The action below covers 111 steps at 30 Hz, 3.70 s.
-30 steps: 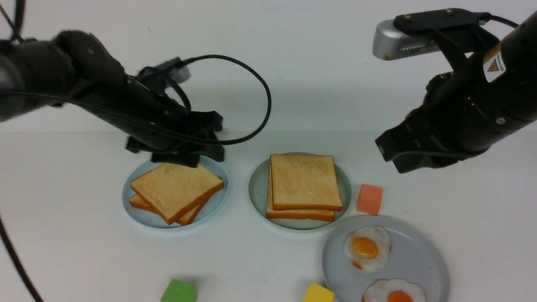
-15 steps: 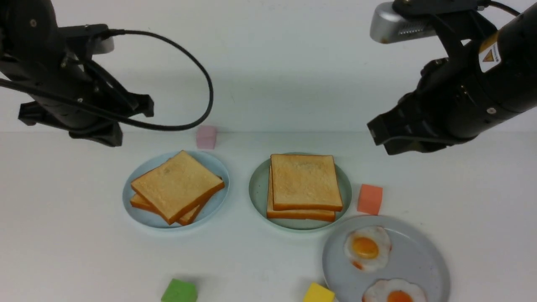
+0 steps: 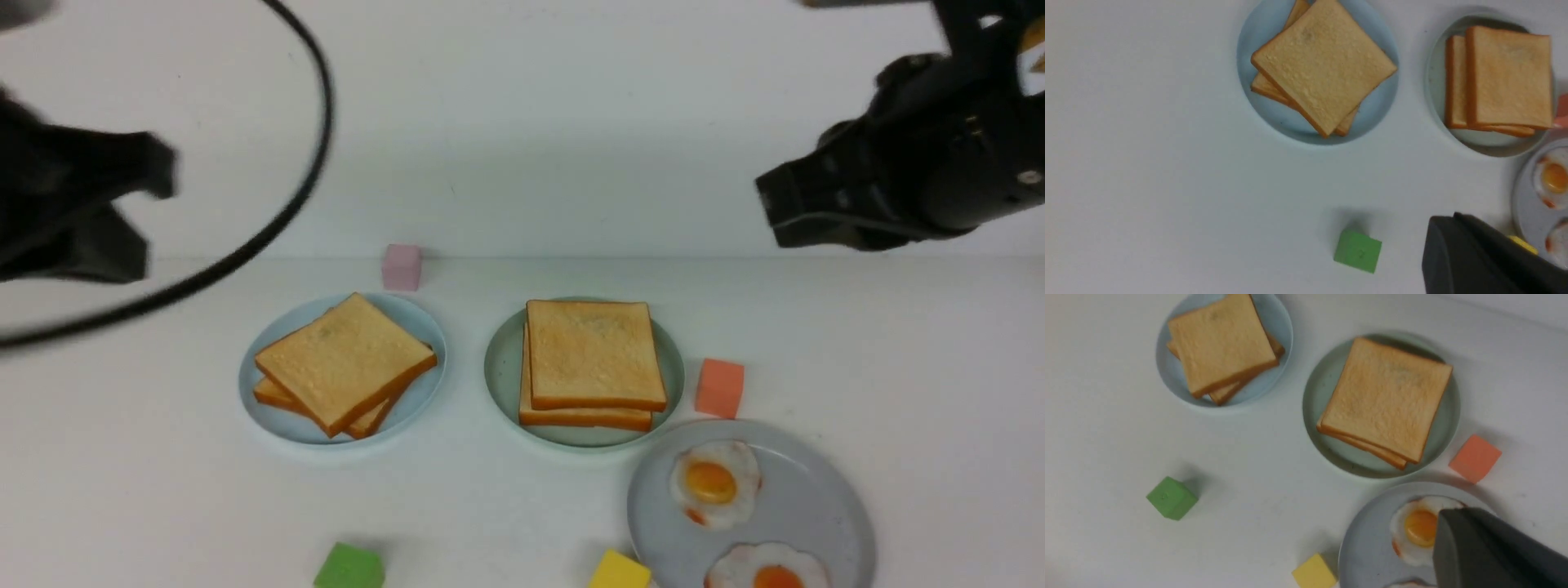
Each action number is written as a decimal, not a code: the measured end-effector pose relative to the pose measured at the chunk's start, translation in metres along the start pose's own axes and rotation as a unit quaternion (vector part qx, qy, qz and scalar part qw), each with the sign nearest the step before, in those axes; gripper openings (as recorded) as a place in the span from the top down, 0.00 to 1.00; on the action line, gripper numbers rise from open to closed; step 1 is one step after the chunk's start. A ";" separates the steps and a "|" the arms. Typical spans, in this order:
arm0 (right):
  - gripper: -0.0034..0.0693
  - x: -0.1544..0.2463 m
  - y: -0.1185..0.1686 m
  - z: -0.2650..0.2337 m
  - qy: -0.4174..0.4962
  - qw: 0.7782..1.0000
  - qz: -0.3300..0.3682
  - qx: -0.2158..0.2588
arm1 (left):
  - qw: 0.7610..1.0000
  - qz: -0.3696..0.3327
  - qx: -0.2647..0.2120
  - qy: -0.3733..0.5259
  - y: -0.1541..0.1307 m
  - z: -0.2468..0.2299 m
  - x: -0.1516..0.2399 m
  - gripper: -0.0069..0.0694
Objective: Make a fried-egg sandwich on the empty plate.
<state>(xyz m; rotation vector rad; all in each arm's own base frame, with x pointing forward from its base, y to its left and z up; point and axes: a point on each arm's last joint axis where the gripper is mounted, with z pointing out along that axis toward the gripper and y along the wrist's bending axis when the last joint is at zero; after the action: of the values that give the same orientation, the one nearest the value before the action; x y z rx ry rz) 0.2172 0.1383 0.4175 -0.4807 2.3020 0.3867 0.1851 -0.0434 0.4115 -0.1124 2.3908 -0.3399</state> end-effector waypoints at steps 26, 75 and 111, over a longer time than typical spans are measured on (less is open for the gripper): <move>0.90 0.240 -0.042 -0.060 -0.306 0.951 -0.046 -0.003 | 0.999 0.003 0.024 -0.039 0.041 -0.057 0.145 0.93; 0.81 0.248 -0.043 -0.072 -0.347 0.937 -0.043 -0.012 | 0.966 -0.014 -0.035 -0.257 0.108 0.075 0.248 0.90; 0.78 0.259 -0.060 -0.057 -0.327 0.930 0.032 0.163 | 0.965 -0.013 -0.033 -0.260 0.107 0.075 0.247 0.86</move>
<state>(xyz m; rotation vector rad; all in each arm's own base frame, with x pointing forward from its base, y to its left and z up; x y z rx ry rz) 0.0396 0.0042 0.2620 -0.0806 1.6815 0.1515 0.0524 0.0012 0.1693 -0.2345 1.8793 -0.2103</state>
